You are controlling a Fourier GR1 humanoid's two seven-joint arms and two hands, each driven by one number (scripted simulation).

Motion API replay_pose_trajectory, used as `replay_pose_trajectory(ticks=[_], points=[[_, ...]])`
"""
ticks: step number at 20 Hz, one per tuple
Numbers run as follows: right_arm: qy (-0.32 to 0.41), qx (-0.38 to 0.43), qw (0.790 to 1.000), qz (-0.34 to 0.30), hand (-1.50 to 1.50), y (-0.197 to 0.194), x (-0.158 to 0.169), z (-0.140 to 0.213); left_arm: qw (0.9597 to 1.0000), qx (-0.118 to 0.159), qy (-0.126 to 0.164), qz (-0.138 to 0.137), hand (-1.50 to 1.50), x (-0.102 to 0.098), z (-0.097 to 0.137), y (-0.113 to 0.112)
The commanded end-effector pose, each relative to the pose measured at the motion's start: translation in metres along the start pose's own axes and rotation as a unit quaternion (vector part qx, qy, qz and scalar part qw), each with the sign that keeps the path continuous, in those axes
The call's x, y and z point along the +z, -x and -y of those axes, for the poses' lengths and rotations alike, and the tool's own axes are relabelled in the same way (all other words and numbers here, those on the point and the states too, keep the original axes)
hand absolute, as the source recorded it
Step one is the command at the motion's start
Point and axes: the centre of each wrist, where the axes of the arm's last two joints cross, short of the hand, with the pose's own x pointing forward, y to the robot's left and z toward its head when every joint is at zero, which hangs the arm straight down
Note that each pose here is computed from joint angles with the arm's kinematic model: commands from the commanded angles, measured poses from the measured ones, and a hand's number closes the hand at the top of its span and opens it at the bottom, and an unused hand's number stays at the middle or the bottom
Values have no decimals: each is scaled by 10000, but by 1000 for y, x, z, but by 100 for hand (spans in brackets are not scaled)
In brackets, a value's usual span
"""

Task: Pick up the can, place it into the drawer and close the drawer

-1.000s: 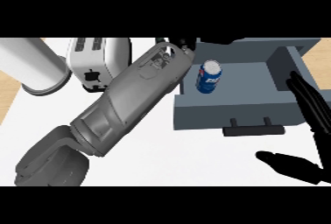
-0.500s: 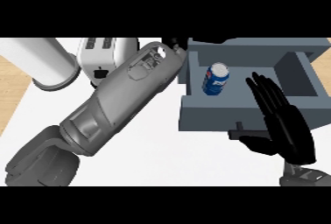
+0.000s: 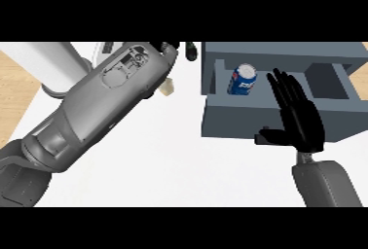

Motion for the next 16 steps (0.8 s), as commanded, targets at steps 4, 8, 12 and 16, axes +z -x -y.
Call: replay_pose_trajectory(ticks=[4, 8, 12, 16], points=[[-200, 159, 9994, -239, -150, 14, -11, -41, 10000, -61, 3, -31, -150, -3, -37, -10], [-136, 461, 9983, -314, -150, 7, -43, -41, 9998, -76, -67, -186, -150, 8, -32, 4], [128, 610, 9972, -413, -150, 28, -48, -51, 9999, -71, 77, -108, -150, 8, -50, -13], [378, 566, 9964, -506, -150, 20, -64, -60, 9995, -64, 165, -253, -150, 18, -54, -5]])
